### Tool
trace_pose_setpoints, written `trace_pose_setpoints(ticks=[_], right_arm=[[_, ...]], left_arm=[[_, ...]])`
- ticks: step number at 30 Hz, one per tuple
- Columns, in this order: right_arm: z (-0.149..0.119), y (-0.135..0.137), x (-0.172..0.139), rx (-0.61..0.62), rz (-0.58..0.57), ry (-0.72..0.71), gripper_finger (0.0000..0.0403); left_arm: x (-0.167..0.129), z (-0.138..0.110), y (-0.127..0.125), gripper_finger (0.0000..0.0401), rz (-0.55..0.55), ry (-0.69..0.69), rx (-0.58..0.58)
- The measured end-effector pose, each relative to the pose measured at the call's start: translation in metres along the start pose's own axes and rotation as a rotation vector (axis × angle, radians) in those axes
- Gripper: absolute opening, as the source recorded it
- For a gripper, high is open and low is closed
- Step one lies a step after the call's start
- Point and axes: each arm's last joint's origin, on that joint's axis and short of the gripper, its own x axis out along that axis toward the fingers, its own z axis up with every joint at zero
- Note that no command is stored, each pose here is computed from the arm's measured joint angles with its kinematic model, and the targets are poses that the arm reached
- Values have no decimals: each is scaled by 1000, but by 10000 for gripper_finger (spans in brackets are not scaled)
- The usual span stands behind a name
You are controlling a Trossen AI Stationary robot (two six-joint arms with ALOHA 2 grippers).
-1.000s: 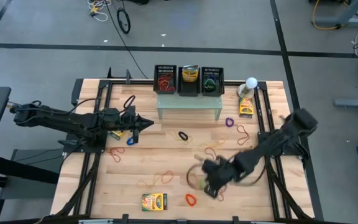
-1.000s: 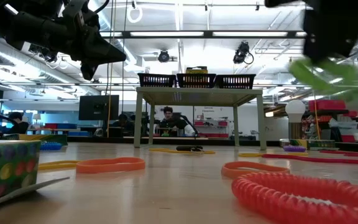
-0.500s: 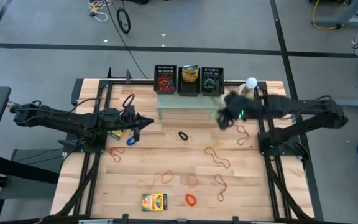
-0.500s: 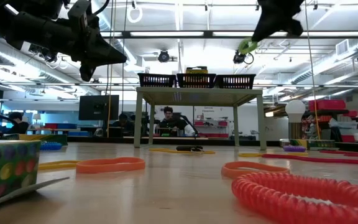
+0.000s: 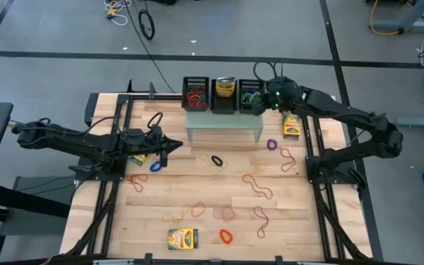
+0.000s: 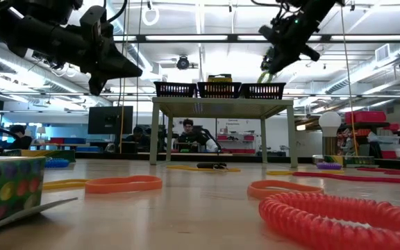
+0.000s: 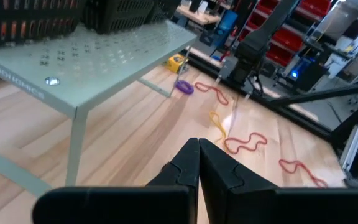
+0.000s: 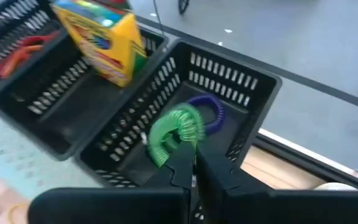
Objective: Pick & Place Office Desk Supplies
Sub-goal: Put the green spring bracelet into the right black bin on the shelf, then put the red rubber band into the left black bin on the shelf
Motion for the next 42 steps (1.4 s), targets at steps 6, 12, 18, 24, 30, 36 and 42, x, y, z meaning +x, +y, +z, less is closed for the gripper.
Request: trace_pose_setpoints(ticks=[6,12,18,24,30,36,42], right_arm=[[-2,3,11,-4,-5,31,59],[-1,7,4,20,4,-4,137],[-3,8,-21,16,78,-31,172],[-43,23,-40,-112,212,9,97],[-126,51,-37,-102,485,97,8],[-198,70,-55,-137,544,205,10],[-245,81,-61,-203,487,302,16]], left_arm=[[2,-3,0,10,4,18,9],[4,-5,1,10,10,30,5],[5,-6,-1,10,-43,60,9],[5,-5,-1,10,-44,51,3],[5,-5,-1,10,-34,41,-10],[5,-5,0,10,-15,35,-6],[5,-5,0,10,-6,31,6]])
